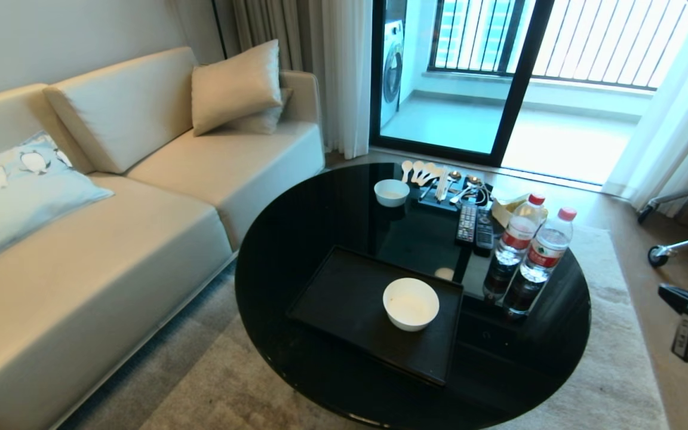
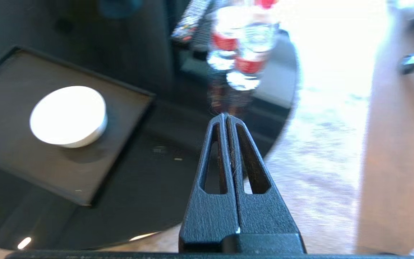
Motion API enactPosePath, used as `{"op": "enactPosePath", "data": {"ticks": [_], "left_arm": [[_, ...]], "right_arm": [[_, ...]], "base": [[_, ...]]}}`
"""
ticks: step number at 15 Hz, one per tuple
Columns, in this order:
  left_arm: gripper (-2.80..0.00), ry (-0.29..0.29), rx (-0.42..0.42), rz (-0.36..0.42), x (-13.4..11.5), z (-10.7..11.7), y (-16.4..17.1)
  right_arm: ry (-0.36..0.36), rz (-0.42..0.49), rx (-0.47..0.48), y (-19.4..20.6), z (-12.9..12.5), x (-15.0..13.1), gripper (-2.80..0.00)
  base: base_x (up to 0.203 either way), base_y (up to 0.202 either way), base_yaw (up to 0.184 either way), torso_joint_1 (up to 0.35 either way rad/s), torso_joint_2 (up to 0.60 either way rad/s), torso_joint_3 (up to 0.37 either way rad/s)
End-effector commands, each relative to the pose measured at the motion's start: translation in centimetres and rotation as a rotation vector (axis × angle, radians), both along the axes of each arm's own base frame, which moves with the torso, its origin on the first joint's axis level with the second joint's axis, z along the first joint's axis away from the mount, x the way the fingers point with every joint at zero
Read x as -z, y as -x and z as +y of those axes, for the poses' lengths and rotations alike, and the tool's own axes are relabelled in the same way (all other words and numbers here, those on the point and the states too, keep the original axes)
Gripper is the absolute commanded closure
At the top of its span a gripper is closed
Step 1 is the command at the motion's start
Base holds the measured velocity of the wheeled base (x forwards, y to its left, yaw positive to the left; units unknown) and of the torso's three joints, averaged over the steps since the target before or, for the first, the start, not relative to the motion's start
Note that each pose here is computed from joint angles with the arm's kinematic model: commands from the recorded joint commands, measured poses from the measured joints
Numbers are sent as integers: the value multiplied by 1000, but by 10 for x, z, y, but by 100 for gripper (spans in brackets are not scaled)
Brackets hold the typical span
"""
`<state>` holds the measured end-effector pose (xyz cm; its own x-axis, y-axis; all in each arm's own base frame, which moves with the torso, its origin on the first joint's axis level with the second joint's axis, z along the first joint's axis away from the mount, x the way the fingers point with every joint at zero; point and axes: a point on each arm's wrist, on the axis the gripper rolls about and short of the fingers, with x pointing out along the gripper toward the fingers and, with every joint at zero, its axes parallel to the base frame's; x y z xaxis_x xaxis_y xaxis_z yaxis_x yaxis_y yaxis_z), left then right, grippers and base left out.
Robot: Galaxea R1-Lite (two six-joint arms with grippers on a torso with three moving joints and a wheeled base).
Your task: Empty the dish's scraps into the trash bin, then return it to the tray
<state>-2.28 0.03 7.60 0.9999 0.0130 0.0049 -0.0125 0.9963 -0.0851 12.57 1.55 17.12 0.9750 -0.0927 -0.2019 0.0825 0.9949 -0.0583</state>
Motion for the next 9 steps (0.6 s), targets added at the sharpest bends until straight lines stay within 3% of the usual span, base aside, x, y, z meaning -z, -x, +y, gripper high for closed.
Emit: {"op": "enactPosePath", "data": {"ticks": [1,5,9], "left_arm": [[0,1,-1,-1,0,0,0],[0,1,-1,-1,0,0,0],[0,1,-1,-1,0,0,0]], "right_arm": [[31,-120,54,43,-12,4,0],[113,-153,140,78,-21,31,0],[115,-140,101,109,-20,57,0]], "base": [[0,0,0,0,0,0],[0,0,0,0,0,0],[0,0,0,0,0,0]]}}
